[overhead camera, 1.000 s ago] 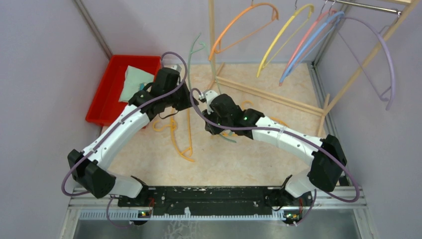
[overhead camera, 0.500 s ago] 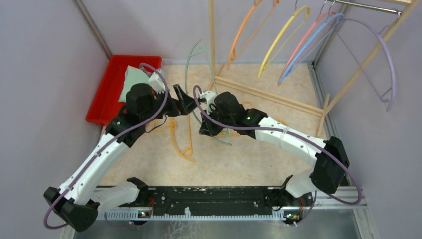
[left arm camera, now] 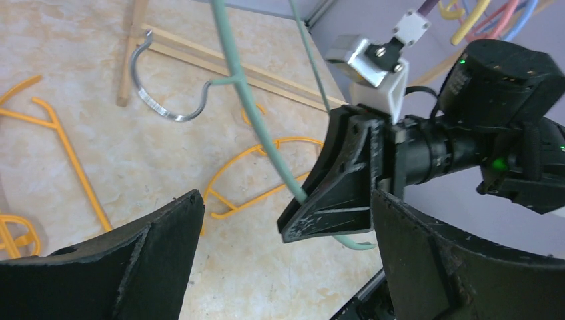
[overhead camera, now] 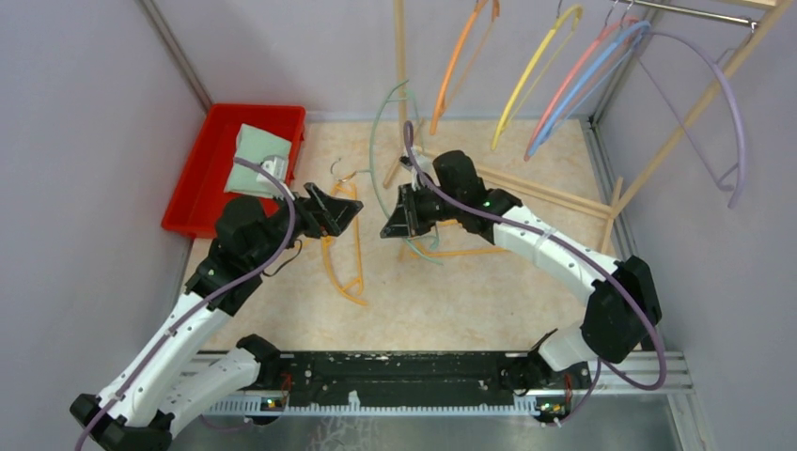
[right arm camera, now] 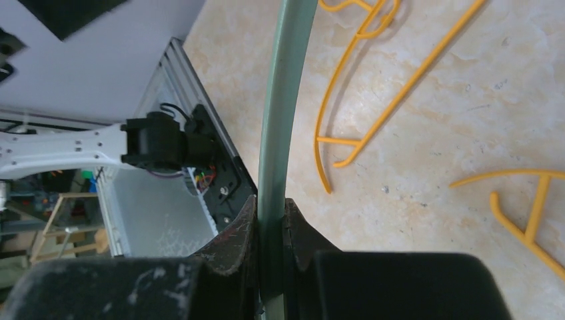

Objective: Organize the hangers

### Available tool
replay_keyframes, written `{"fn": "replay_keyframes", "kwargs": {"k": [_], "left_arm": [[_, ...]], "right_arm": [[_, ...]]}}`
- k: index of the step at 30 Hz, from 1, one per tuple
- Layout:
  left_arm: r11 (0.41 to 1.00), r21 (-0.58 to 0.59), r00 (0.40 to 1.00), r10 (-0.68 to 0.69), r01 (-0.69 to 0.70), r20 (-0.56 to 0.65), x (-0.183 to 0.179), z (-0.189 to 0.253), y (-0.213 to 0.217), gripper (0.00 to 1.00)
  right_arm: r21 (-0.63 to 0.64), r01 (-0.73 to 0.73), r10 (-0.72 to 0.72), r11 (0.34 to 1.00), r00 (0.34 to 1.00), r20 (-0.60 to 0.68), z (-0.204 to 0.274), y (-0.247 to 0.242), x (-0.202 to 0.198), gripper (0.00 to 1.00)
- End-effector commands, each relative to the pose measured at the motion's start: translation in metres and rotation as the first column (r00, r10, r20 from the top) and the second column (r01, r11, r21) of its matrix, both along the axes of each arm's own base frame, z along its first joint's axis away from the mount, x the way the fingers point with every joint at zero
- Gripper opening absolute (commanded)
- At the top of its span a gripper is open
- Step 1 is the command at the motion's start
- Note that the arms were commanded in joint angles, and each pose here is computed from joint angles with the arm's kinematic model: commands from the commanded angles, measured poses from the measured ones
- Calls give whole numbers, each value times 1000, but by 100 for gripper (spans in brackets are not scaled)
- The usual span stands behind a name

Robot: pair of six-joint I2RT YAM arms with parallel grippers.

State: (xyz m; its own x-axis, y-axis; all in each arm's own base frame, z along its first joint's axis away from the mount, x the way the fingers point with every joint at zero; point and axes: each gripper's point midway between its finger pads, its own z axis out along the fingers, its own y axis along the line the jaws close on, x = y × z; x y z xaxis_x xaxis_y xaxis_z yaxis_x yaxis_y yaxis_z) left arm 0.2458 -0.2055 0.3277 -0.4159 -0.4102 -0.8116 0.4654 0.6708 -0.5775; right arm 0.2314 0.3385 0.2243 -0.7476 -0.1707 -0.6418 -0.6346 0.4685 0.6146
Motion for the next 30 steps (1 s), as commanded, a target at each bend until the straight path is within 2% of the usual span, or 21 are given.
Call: {"fn": "replay_keyframes", "kwargs": {"k": [1,6,11,20,25,30], "left_arm": [[995,-23,996,93,-93,4,9,-6,12,99],[988,-47,989,149,-150,-14,18,-16,16,99],[986,-94,991,137,-136,1,27,-8,7,99],[990,10,989,144,-144,-23,42,-25,2,98],[991,19,991,131,-130,-36,46,-27,-3,97],[991,37,991,130,-129,-23,46,-23,-2,97]], "right_arm": [[215,-56,50,975,998,33,57,7,0,0],[334,-62,77,940,997,-30,75,-7,-6,0],[427,-77,114,901,991,-62,92,-8,-14,0],[458,-82,70,885,997,45,126,-1,-3,0],[509,-83,56,857,996,69,152,12,8,0],[592,-115,62,798,992,110,204,26,9,0]]}}
